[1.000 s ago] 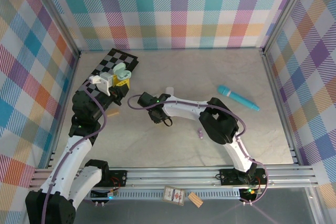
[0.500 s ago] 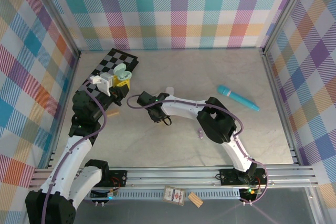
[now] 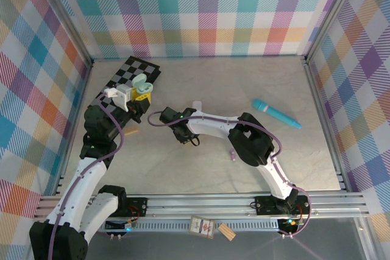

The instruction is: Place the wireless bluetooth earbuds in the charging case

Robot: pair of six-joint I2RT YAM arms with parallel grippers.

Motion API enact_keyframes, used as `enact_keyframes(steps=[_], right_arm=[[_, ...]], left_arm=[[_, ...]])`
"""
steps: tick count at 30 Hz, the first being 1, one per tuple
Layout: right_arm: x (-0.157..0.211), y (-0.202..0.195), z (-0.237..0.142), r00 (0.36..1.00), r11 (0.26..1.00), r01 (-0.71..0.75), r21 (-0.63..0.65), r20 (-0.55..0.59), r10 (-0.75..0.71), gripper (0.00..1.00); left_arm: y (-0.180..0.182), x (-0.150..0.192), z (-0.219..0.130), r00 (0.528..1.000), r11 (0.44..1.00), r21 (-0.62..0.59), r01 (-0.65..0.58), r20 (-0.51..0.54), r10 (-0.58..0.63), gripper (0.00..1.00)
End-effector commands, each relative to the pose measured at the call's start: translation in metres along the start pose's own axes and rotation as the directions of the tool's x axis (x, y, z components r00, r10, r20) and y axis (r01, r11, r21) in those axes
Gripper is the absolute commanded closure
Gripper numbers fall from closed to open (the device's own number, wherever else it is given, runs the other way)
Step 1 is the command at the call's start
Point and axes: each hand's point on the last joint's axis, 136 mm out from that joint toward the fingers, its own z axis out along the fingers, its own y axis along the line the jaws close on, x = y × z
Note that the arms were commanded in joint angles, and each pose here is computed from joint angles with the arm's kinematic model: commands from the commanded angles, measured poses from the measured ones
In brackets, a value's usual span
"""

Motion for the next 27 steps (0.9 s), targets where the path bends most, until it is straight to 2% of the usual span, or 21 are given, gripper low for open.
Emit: enact_keyframes(steps=[1, 8, 15, 22, 27], right_arm=[[0.002, 0.005, 0.006, 0.999, 1.0, 0.03, 0.005, -0.025, -0.03, 0.71], [-0.001, 0.004, 0.0, 0.999, 0.999, 0.034, -0.001, -0.013, -0.034, 0.77], [-0.014, -0.01, -0.04, 0.996, 0.999, 0.008, -0.039, 0.093, -0.005, 0.78], [-0.016, -0.026, -0.099, 0.972, 0.965, -0.069, -0.253, 0.199, 0.122, 0.78], [-0.02, -0.046, -0.151, 0.928, 0.887, -0.123, -0.445, 0.265, 0.262, 0.78]], left_arm=[[-0.004, -0.025, -0.003, 0.998, 0.999, 0.018, -0.026, 0.058, 0.025, 0.68], [-0.006, -0.026, -0.003, 0.998, 0.999, 0.028, -0.028, 0.059, 0.027, 0.68], [-0.018, -0.03, -0.004, 0.996, 0.994, 0.1, -0.051, 0.074, 0.044, 0.68], [-0.03, -0.036, -0.005, 0.992, 0.982, 0.168, -0.088, 0.106, 0.07, 0.68], [-0.052, -0.047, -0.008, 0.982, 0.949, 0.292, -0.118, 0.176, 0.068, 0.68]])
